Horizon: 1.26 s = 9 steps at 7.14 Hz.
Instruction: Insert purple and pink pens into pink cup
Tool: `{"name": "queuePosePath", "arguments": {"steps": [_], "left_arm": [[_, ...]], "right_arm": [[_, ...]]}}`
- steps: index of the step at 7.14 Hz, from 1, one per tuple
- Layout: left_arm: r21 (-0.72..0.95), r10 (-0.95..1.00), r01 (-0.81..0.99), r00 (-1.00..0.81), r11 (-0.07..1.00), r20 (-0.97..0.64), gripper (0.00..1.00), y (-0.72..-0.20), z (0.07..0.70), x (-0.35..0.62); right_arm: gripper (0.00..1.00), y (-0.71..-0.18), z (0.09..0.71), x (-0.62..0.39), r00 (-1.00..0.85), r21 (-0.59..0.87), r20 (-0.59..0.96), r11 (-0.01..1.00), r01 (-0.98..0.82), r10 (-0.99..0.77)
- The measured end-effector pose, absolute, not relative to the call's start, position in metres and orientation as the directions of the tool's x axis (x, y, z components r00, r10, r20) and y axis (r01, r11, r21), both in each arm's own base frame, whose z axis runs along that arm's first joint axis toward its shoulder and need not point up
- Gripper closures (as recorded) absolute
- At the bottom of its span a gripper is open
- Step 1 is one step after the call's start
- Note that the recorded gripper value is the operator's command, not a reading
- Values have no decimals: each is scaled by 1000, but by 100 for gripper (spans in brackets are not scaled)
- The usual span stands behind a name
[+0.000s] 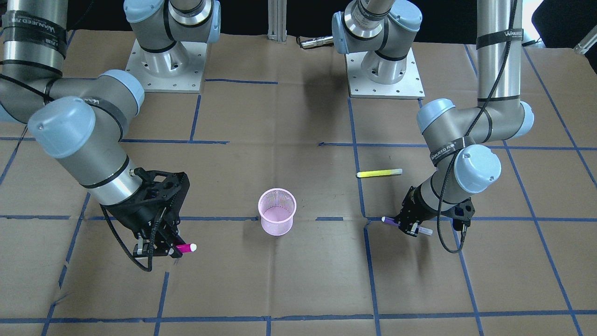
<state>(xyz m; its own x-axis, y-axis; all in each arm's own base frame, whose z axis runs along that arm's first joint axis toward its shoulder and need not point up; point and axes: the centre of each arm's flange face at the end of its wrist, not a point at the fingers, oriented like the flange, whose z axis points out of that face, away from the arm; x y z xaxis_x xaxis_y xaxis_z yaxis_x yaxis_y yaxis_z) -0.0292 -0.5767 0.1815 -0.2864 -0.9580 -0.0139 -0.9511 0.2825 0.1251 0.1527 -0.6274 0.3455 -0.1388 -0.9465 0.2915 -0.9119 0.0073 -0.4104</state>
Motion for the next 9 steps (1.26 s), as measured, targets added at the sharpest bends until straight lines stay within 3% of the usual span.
{"name": "queuePosePath", "arguments": {"steps": [3, 5, 8, 9], "left_arm": [[123, -959, -952, -284, 281, -10, 60, -577, 181, -29], [122, -959, -952, -284, 281, -9, 60, -578, 180, -29], [119, -959, -953, -282, 280, -4, 62, -579, 178, -27], [119, -959, -953, -282, 279, -5, 69, -579, 178, -26]], "right_arm": [[90, -616, 381, 210, -148, -626, 306, -82, -775, -941], [90, -604, 372, 265, -138, -702, 309, -128, -701, -941], [91, -571, 327, 305, -166, -760, 239, -78, -646, -957], [91, -557, 311, 304, -169, -762, 228, -68, -644, -959]]}}
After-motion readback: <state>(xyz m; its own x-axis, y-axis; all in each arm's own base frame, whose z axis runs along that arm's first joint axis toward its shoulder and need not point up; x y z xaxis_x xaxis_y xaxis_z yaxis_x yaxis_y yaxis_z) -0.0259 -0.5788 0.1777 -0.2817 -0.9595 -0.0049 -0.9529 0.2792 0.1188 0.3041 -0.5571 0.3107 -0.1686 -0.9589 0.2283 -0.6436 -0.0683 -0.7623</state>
